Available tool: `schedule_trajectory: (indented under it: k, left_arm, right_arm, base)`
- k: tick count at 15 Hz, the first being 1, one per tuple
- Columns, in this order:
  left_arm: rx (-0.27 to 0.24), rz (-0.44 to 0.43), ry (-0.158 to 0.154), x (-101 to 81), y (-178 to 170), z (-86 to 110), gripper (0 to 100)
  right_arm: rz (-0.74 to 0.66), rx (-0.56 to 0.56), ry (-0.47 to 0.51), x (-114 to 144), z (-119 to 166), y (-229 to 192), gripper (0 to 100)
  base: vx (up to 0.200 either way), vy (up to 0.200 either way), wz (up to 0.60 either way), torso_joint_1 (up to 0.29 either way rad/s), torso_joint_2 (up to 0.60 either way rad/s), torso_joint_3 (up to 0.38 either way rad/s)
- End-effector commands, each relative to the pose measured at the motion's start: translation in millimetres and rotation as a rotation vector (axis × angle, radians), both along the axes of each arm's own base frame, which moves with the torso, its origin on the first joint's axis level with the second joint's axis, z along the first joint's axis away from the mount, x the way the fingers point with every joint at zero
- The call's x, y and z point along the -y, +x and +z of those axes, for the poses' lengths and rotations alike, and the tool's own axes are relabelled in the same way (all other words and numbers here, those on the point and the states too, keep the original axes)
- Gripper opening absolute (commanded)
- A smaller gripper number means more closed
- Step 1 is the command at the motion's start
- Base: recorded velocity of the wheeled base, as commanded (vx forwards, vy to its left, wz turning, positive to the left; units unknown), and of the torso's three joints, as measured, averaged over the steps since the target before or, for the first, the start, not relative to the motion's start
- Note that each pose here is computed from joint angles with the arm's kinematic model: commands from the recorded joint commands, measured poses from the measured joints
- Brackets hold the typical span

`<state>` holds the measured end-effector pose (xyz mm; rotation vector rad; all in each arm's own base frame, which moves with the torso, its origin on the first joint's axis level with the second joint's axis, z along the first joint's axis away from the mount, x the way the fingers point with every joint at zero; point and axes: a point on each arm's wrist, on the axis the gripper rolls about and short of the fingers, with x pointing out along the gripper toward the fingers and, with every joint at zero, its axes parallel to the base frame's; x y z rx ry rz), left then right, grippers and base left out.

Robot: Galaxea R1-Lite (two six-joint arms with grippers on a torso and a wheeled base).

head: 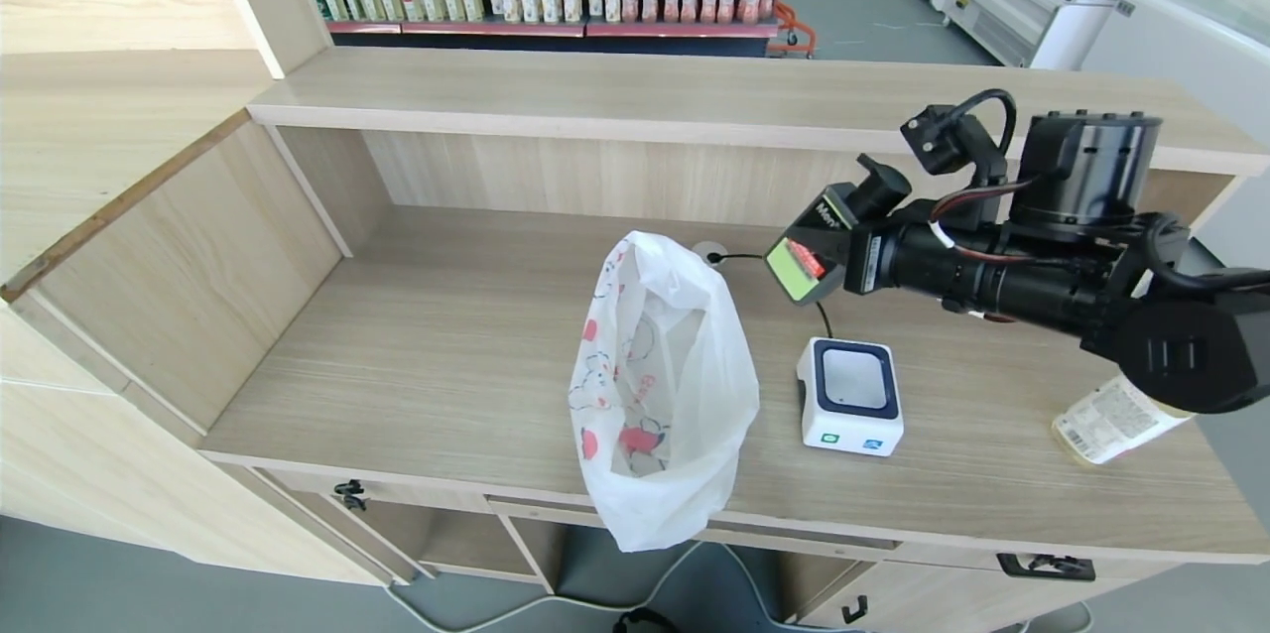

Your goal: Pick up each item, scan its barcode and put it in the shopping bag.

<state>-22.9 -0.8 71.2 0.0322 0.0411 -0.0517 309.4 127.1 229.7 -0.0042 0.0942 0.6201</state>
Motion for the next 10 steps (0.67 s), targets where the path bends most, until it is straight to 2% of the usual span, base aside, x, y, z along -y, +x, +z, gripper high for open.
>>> schedule_trajectory:
  k: [1,3,4,7,10]
  left_arm:
    - [0.0,0.0,-0.001,0.0,0.0,0.0,100]
    - [0.001,0.0,0.001,0.0,0.0,0.0,100]
    - [0.001,0.0,0.001,0.0,0.0,0.0,100]
    - [0.0,0.001,-0.002,0.0,0.0,0.0,100]
    - [0.0,0.001,-0.002,0.0,0.0,0.0,100]
  right_arm:
    - [0.032,0.066,-0.003,-3.0,16.5,-14.0,0]
    - [0.051,0.062,-0.016,-10.9,13.0,-14.2,0]
    - [0.053,0.062,-0.018,-11.5,12.5,-14.1,0]
    - [0.062,0.022,-0.125,-16.0,-24.4,-0.3,0]
    - [0.064,0.066,-0.166,-17.7,-53.9,4.8,0]
  base:
    - [0.0,0.2,0.0,-0.007,-0.01,0.002]
    - [0.0,0.2,0.0,-0.005,0.0,0.005]
    - [0.0,0.0,0.0,0.0,0.0,0.0]
    - [0.0,0.0,0.0,0.0,0.0,0.0]
    - [0.0,0.0,0.0,0.0,0.0,0.0]
